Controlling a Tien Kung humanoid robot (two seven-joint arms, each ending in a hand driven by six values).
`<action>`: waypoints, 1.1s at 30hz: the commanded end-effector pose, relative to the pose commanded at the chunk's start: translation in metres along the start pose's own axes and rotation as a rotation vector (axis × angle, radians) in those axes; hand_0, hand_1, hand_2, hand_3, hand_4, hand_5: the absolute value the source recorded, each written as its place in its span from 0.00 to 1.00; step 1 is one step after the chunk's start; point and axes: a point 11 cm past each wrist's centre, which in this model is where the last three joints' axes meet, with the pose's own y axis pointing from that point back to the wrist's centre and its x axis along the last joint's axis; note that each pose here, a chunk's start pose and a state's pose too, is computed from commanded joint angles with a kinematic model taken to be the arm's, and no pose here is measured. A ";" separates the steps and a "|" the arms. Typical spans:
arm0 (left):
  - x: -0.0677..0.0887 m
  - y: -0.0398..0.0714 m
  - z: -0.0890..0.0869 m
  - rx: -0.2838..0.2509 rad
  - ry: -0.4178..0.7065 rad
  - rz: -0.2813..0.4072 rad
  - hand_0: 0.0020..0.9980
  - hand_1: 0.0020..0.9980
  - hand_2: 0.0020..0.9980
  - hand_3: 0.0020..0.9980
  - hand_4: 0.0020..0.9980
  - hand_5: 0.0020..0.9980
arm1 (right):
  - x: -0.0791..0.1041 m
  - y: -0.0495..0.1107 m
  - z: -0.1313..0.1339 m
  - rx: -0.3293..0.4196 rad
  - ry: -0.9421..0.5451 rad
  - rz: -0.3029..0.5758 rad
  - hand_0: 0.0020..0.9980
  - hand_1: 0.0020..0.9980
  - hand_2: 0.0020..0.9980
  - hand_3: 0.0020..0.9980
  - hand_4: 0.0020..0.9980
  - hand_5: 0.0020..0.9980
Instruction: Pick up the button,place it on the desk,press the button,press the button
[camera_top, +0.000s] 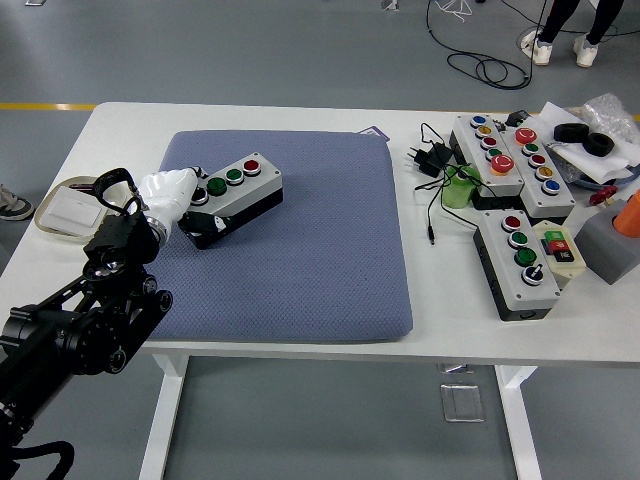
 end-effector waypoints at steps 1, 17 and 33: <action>0.000 0.000 0.001 -0.018 -0.002 0.000 0.11 0.07 0.12 0.19 0.00 0.00 | 0.000 0.000 0.000 0.000 0.000 0.000 0.66 0.63 0.70 0.58 0.36 0.20; 0.005 0.001 0.007 -0.300 -0.028 0.038 0.10 0.05 0.08 0.15 0.00 0.00 | -0.001 0.000 0.000 0.000 -0.001 -0.001 0.66 0.63 0.70 0.58 0.36 0.20; 0.014 0.007 0.020 -0.592 -0.046 -0.005 0.10 0.05 0.08 0.15 0.00 0.00 | -0.002 0.000 0.001 -0.002 0.002 -0.004 0.66 0.63 0.70 0.58 0.36 0.20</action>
